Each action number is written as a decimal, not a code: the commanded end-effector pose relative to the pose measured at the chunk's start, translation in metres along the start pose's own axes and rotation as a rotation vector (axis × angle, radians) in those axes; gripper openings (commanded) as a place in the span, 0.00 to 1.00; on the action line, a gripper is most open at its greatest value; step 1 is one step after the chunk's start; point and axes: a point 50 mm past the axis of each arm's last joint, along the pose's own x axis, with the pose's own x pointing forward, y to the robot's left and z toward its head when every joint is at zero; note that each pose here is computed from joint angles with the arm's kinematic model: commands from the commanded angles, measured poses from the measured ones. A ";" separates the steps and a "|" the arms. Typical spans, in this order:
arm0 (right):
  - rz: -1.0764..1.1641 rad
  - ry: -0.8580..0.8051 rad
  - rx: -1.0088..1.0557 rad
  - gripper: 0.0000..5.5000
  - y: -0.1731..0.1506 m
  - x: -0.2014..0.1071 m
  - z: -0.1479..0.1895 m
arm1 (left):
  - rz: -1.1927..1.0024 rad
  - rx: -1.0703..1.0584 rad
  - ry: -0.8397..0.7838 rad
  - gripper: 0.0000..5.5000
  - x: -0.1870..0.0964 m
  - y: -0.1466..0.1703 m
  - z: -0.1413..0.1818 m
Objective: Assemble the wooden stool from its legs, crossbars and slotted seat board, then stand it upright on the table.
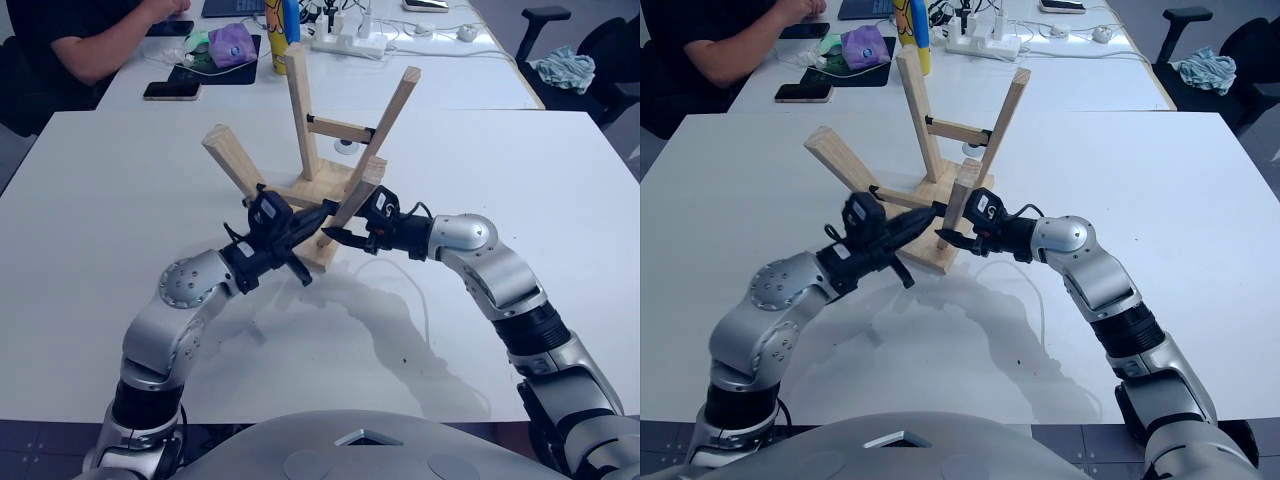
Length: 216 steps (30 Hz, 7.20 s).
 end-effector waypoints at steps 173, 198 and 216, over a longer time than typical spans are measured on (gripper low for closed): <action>0.319 0.325 -0.050 0.37 -0.030 -0.019 -0.049 | 0.259 -0.074 0.593 0.00 -0.039 0.061 -0.125; 0.002 0.288 0.075 0.67 -0.031 -0.056 -0.072 | 0.230 -0.137 0.546 0.00 -0.017 0.016 -0.129; -0.143 0.249 0.216 0.49 0.017 -0.046 -0.095 | 0.203 -0.022 0.329 0.00 -0.053 -0.006 -0.088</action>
